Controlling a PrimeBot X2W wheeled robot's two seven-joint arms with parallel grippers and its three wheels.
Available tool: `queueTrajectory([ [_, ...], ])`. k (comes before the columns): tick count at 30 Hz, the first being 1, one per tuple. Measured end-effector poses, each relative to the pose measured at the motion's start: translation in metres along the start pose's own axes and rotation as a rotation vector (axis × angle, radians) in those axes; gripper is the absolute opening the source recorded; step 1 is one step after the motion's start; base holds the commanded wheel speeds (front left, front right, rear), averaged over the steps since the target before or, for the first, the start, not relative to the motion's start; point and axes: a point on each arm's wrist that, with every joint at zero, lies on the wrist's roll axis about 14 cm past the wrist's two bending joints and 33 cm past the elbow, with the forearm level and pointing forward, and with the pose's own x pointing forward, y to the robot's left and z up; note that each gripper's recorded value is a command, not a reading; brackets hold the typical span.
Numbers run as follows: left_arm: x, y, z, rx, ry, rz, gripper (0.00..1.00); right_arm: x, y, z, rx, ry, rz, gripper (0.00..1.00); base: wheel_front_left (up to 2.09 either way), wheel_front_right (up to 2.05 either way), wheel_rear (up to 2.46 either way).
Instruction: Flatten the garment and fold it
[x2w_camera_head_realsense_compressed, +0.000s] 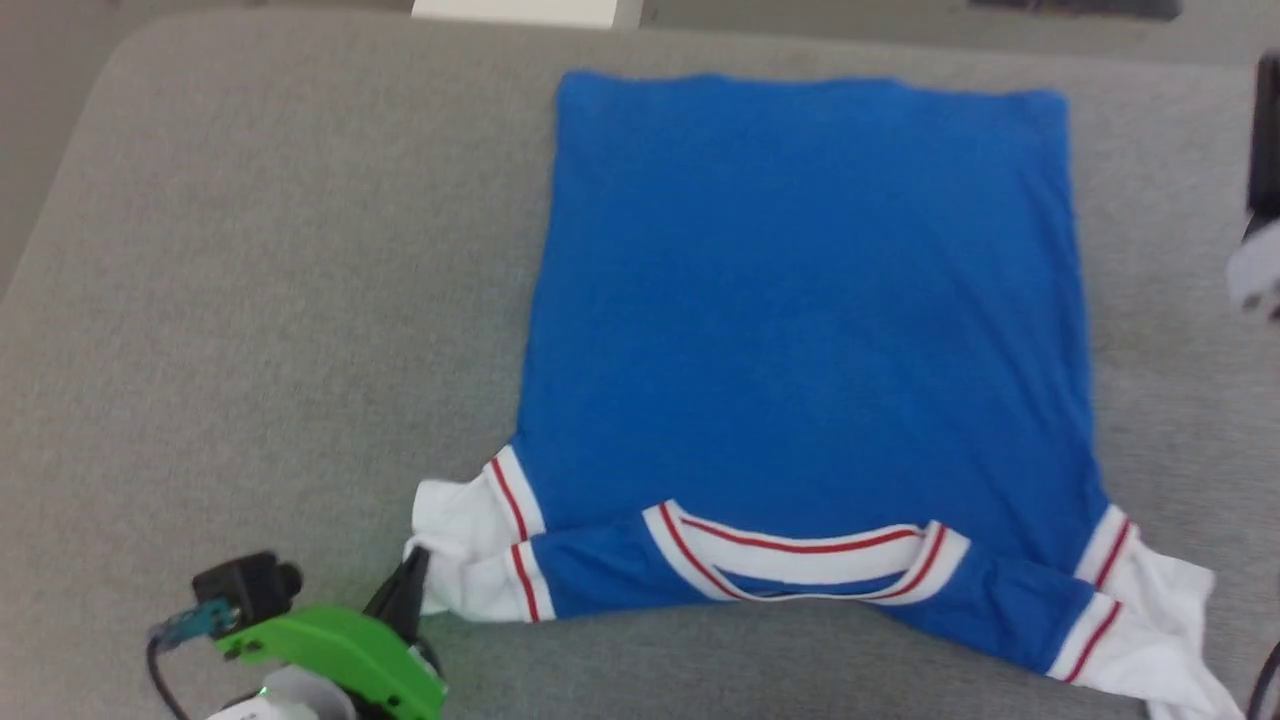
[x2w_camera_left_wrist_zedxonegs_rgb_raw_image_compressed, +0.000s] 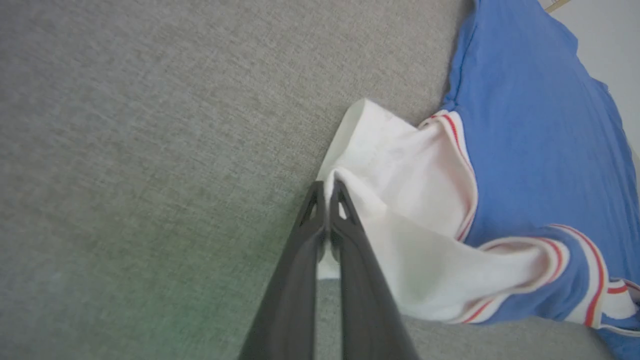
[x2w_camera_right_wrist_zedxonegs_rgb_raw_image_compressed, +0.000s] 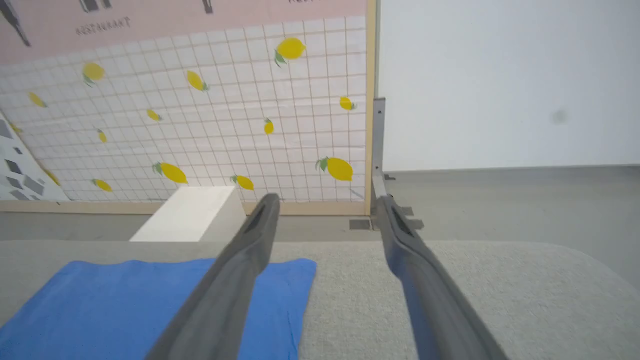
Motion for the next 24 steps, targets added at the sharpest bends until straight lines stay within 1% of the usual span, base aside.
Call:
queueTrajectory([
  [2, 0.006, -0.002, 0.0, -0.005, -0.005, -0.002, 0.0, 0.021, 0.0, -0.01, -0.016, 0.05, 0.002, 1.0, 0.0, 0.0, 0.0],
  [6, 0.017, -0.003, -0.002, -0.025, -0.007, 0.004, 0.0, 0.056, 0.001, -0.045, -0.029, 0.204, -0.004, 1.0, 0.0, 0.0, 0.0],
  [11, 0.027, 0.007, -0.005, -0.038, -0.01, 0.038, 0.0, 0.088, 0.019, -0.088, -0.054, 0.404, 0.028, 1.0, 0.0, 0.0, 0.0],
  [15, 0.032, 0.012, -0.005, -0.044, -0.02, 0.051, 0.0, 0.097, 0.021, -0.127, -0.075, 0.603, 0.017, 1.0, 0.0, 0.0, 0.0],
  [20, 0.037, 0.018, -0.006, -0.047, -0.026, 0.064, 0.0, 0.09, 0.028, -0.175, -0.097, 0.843, 0.006, 1.0, 0.0, 0.0, 0.0],
  [22, 0.039, 0.021, -0.006, -0.046, -0.025, 0.069, 0.0, 0.086, 0.031, -0.188, -0.093, 0.908, -0.002, 1.0, 0.0, 0.0, 0.0],
  [23, 0.04, 0.021, -0.006, -0.045, -0.026, 0.07, 0.0, 0.086, 0.031, -0.189, -0.096, 0.918, -0.006, 1.0, 0.0, 0.0, 0.0],
  [24, 0.041, 0.022, -0.007, -0.045, -0.024, 0.071, 0.0, 0.087, 0.031, -0.19, -0.102, 0.929, -0.014, 0.75, 0.0, 0.0, 0.0],
])
